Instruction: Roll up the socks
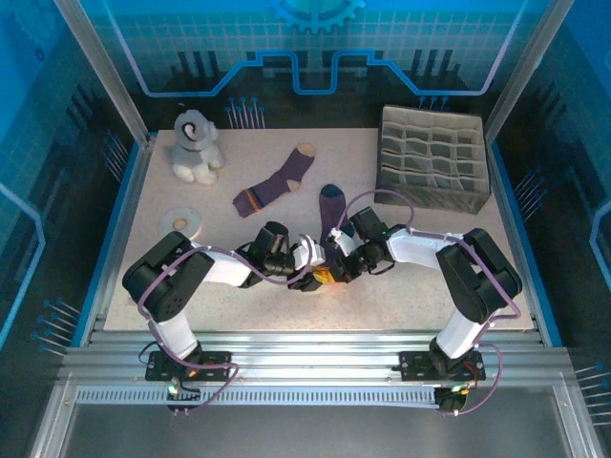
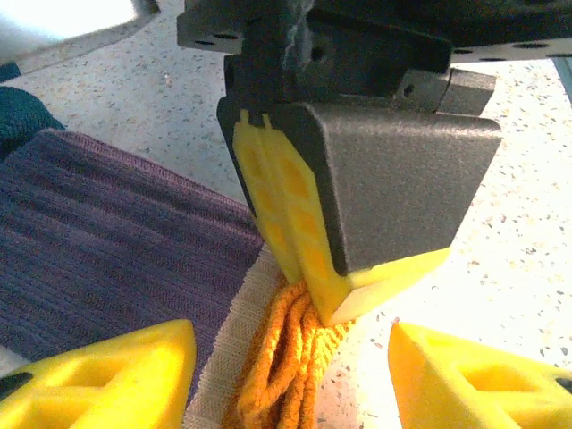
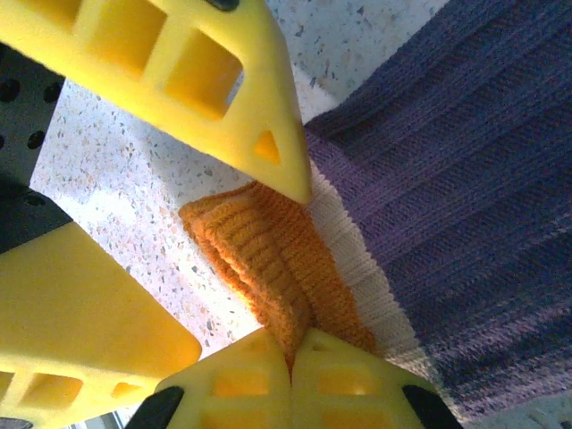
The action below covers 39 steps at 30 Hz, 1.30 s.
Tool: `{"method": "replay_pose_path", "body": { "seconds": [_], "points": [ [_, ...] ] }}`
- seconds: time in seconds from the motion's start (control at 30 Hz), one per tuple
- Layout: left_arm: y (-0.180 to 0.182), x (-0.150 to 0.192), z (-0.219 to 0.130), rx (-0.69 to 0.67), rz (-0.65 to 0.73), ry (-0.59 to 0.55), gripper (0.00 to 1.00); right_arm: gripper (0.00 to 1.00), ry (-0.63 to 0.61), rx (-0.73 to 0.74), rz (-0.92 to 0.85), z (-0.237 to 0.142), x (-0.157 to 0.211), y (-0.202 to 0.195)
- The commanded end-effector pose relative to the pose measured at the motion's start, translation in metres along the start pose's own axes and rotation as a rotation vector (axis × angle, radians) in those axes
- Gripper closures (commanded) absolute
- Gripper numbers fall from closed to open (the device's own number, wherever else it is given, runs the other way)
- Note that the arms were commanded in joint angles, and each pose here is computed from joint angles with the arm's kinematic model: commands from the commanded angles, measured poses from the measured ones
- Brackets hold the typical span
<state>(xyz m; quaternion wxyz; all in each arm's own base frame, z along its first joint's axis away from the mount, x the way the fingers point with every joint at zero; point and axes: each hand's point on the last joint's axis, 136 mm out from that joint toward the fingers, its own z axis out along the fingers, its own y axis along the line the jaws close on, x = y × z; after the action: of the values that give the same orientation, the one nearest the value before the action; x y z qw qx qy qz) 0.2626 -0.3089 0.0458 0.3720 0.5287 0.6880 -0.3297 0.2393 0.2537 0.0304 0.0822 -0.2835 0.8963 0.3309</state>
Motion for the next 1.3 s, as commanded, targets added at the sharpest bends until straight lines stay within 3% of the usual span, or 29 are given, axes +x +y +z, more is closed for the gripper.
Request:
{"method": "replay_pose_path", "body": {
  "seconds": [0.0, 0.2, 0.37, 0.47, 0.5, 0.6, 0.67, 0.73, 0.9, 1.27],
  "points": [
    [-0.011, 0.006, 0.000, 0.041, 0.011, 0.021, 0.46, 1.00, 0.006, -0.019, 0.032, -0.007, 0.007, 0.004],
    [-0.012, 0.008, 0.001, 0.050, -0.005, 0.024, 0.69, 1.00, -0.004, -0.025, 0.036, -0.009, 0.008, 0.005],
    [-0.014, 0.009, 0.000, 0.053, -0.013, 0.028, 0.80, 1.00, -0.017, -0.036, 0.042, -0.010, 0.007, 0.008],
    [-0.014, 0.010, 0.000, 0.053, -0.039, 0.042, 0.93, 1.00, -0.031, -0.046, 0.052, -0.011, 0.006, 0.010],
    [-0.014, 0.011, 0.000, 0.049, -0.054, 0.051, 0.99, 0.96, -0.039, -0.051, 0.057, -0.012, 0.006, 0.011],
    [-0.014, 0.009, 0.000, 0.046, -0.107, 0.055, 1.00, 0.82, -0.076, -0.087, 0.062, -0.016, 0.003, 0.016],
    [-0.015, 0.009, -0.001, 0.038, -0.153, 0.056, 1.00, 0.67, -0.109, -0.102, 0.065, -0.020, 0.001, 0.019],
    [-0.012, 0.009, -0.001, 0.017, -0.218, 0.059, 1.00, 0.60, -0.127, -0.110, 0.073, -0.022, 0.002, 0.020],
    [-0.004, 0.009, 0.002, 0.003, -0.417, 0.124, 1.00, 0.58, -0.146, -0.123, 0.095, -0.020, 0.006, 0.017],
    [0.003, 0.013, 0.010, -0.012, -0.605, 0.172, 1.00, 0.57, -0.154, -0.050, 0.116, -0.016, 0.017, 0.004]
  ]
}}
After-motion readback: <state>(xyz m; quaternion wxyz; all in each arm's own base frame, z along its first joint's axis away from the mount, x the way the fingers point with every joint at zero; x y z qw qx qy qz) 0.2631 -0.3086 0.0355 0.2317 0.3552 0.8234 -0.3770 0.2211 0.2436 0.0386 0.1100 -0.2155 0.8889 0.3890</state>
